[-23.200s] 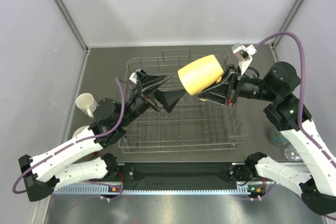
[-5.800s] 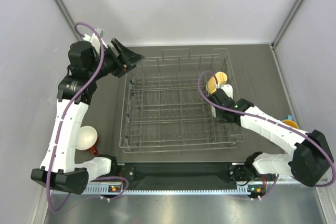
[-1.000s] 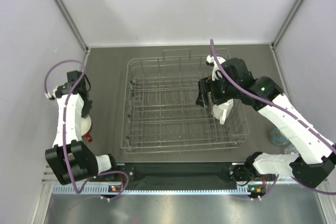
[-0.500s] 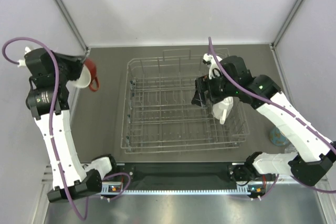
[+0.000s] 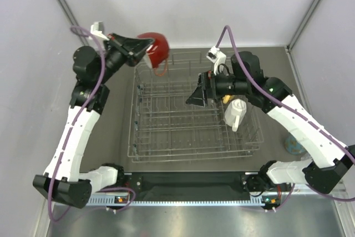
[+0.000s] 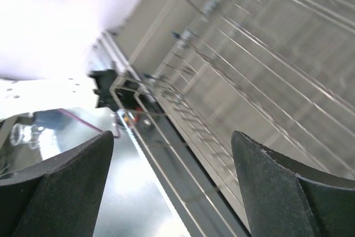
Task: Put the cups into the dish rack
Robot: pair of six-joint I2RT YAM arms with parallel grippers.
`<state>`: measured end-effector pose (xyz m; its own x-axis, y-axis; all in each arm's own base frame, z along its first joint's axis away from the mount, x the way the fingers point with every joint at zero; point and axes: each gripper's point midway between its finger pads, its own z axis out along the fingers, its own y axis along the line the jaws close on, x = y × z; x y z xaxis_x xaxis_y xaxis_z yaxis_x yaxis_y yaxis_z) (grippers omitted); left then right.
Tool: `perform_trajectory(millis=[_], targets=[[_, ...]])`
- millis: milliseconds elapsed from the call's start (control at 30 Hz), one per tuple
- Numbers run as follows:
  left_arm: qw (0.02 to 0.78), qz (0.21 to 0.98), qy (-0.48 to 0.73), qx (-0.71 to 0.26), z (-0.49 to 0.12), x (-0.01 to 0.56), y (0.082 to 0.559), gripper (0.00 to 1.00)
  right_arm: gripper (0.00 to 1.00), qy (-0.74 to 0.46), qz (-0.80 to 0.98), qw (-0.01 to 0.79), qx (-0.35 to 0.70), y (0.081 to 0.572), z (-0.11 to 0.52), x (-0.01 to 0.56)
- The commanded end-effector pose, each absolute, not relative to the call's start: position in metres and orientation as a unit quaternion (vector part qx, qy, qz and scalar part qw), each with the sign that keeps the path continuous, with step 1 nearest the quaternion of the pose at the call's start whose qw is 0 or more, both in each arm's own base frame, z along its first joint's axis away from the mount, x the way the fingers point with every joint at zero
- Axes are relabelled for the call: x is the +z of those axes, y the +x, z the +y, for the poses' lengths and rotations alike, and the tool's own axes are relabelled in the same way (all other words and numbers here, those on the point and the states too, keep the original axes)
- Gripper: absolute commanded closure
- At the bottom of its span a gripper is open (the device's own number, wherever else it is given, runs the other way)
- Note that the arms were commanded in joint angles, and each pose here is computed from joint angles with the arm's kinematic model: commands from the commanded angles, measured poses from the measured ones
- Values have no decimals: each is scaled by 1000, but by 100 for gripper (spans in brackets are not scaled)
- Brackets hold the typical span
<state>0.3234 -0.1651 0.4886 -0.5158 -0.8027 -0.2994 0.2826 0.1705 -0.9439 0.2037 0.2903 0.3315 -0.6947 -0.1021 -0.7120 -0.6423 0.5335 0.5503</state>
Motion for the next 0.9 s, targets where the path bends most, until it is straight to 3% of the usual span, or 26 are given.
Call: perform_trajectory(millis=[0, 433, 867], targets=[[508, 499, -68, -699, -192, 581, 271, 100, 12, -251, 753, 347, 499, 203, 313, 382], [439, 412, -11, -798, -215, 602, 238, 100, 6, -214, 684, 392, 576, 208, 313, 429], [402, 421, -15, -813, -226, 592, 226, 100, 17, -234, 616, 424, 621, 243, 301, 469]])
